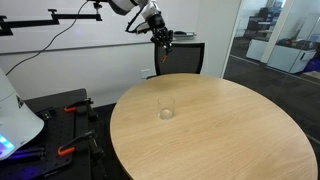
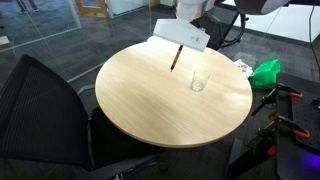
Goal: Take the pen out of the glass
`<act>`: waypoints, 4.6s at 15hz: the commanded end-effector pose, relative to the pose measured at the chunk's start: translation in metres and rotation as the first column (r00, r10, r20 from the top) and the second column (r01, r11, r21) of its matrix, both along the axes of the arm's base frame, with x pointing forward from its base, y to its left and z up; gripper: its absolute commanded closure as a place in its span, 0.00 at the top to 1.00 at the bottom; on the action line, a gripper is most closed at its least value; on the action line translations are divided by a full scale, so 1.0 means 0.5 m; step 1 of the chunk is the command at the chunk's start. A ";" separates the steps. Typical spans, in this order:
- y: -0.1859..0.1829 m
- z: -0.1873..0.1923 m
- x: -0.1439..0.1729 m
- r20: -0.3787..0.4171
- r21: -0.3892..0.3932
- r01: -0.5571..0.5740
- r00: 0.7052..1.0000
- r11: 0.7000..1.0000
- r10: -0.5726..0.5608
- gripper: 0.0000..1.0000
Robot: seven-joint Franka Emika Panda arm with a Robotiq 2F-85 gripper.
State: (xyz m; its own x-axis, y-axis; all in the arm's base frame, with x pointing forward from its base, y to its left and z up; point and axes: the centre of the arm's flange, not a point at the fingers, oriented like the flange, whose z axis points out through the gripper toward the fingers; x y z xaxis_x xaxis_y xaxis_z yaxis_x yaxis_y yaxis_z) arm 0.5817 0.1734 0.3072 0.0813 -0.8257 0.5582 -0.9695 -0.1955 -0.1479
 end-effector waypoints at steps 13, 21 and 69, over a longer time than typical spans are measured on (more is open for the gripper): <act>-0.038 -0.088 0.058 -0.116 0.138 -0.363 0.918 0.922 0.379 0.03; -0.005 -0.149 0.083 -0.239 0.275 -0.498 0.793 0.823 0.560 0.03; 0.082 0.090 -0.078 -0.333 0.248 -0.468 0.780 0.848 0.529 1.00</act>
